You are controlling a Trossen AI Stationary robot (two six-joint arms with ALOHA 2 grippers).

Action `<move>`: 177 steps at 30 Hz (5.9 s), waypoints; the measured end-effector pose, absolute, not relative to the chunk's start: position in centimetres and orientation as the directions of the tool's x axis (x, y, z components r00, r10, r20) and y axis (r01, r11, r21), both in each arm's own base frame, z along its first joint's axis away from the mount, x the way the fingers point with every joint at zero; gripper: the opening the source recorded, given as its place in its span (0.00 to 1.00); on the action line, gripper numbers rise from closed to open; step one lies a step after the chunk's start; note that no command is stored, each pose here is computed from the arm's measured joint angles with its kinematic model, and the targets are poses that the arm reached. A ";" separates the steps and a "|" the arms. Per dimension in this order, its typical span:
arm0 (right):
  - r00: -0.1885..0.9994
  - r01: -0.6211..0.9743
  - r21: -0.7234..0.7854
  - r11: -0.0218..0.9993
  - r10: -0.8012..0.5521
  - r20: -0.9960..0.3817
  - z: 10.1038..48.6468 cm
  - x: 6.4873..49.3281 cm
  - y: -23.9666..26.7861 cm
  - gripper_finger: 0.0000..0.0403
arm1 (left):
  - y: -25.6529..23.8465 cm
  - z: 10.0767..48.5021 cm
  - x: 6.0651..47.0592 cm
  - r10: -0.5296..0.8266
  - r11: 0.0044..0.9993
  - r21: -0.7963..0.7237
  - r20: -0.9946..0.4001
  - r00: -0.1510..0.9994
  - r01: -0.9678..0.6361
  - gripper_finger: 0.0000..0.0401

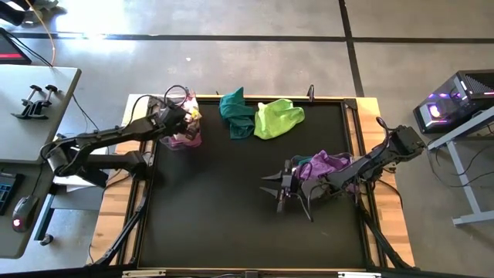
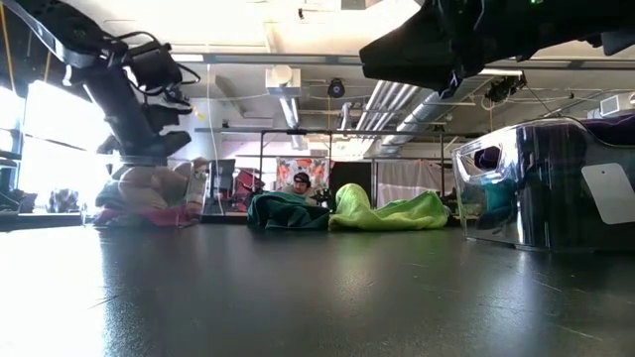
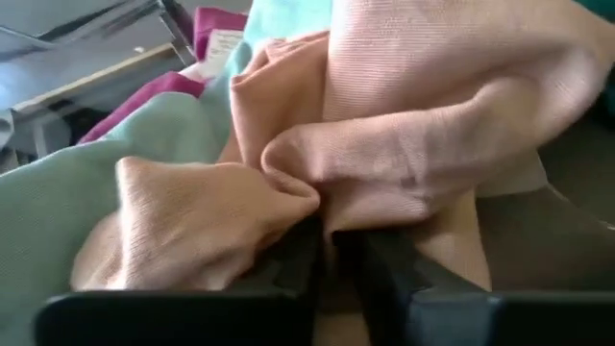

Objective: Sort towels by color in basket
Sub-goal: Put the orange towel into the left transparent bin, then put the light green towel into the left transparent bin

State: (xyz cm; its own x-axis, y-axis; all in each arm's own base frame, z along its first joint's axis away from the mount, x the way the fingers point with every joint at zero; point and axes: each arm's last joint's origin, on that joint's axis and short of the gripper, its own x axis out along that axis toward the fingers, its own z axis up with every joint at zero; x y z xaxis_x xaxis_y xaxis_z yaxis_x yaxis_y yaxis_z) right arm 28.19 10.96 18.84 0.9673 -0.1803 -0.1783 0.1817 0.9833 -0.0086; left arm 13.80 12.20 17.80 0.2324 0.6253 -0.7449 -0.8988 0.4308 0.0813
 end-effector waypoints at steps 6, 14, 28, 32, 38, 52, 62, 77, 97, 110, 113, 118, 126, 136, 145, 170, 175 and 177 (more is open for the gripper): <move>0.967 0.181 -0.010 0.983 -0.180 -0.181 18.8 28.2 11.0 0.37 | 12.1 21.5 13.8 0.600 0.426 0.047 -0.762 0.243 -0.904 0.31; 0.967 0.181 -0.011 0.983 -0.180 -0.182 18.8 28.2 11.0 0.37 | 12.4 25.0 14.3 0.629 0.415 -0.020 -0.716 0.303 -0.910 0.37; 0.962 0.208 0.010 0.978 -0.202 -0.184 18.8 28.4 10.3 0.37 | 12.4 24.6 13.3 0.683 0.287 0.146 -0.724 0.095 -0.947 0.26; 0.960 0.214 0.005 0.977 -0.209 -0.184 18.8 28.5 10.1 0.37 | 11.7 24.8 12.2 0.635 0.232 0.226 -0.772 -0.029 -0.946 0.21; 0.960 0.216 0.004 0.976 -0.211 -0.184 18.8 28.5 10.0 0.37 | 11.2 26.8 11.7 0.636 0.237 0.211 -0.772 -0.013 -0.948 0.22; 0.960 0.214 0.015 0.977 -0.208 -0.187 18.8 28.5 10.0 0.37 | 13.2 26.0 15.3 0.687 0.452 -0.038 -0.623 0.375 -0.891 0.22; 0.959 0.216 0.018 0.976 -0.209 -0.194 18.7 28.5 10.0 0.37 | 15.6 17.2 14.0 0.584 0.264 0.154 -0.811 0.031 -0.952 0.12; 0.957 0.223 0.018 0.975 -0.215 -0.197 18.6 28.6 9.8 0.37 | 15.9 20.9 14.3 0.469 0.374 0.173 -0.883 0.025 -0.911 0.10; 0.881 0.401 -0.003 0.916 -0.387 -0.272 19.0 29.5 4.1 0.43 | 5.4 25.0 19.8 0.420 0.796 -0.157 -0.551 0.721 -0.584 0.10; 0.604 0.576 -0.056 0.816 -0.471 -0.643 20.1 32.0 -8.7 0.61 | -0.4 19.4 22.6 0.275 0.871 -0.269 -0.427 0.861 -0.411 0.10; 0.553 0.623 -0.034 0.781 -0.471 -0.688 18.3 32.7 -10.7 0.61 | -1.1 18.6 23.0 0.275 0.868 -0.264 -0.448 0.850 -0.420 0.10; 0.479 0.655 -0.044 0.754 -0.460 -0.748 15.1 34.2 -13.1 0.60 | -2.1 17.7 23.6 0.251 0.880 -0.258 -0.461 0.851 -0.399 0.10; 0.382 0.610 -0.118 0.784 -0.421 -0.823 12.1 35.8 -13.7 0.40 | -2.3 17.0 24.0 0.260 0.884 -0.234 -0.475 0.841 -0.405 0.10; 0.434 0.541 -0.146 0.829 -0.423 -0.796 14.7 36.4 -9.2 0.05 | -3.3 17.5 23.9 0.297 0.906 -0.160 -0.416 0.859 -0.391 0.10; 0.682 0.392 -0.146 0.909 -0.393 -0.616 23.3 35.1 1.5 0.03 | -7.5 19.3 23.3 0.341 0.938 0.132 -0.214 0.915 -0.319 0.08; 0.979 0.048 0.108 0.993 -0.025 -0.204 18.0 30.3 8.3 0.02 | -11.1 17.4 27.6 0.016 0.933 0.360 -0.094 0.995 0.019 0.39; 0.979 0.023 0.111 0.994 0.001 -0.205 17.9 31.2 8.5 0.02 | -10.7 16.5 31.0 0.074 0.913 0.408 -0.103 0.992 -0.026 0.58; 0.981 0.023 0.106 0.994 -0.002 -0.192 18.1 31.3 8.6 0.02 | -10.4 15.9 32.0 0.113 0.897 0.440 -0.110 0.987 -0.054 0.63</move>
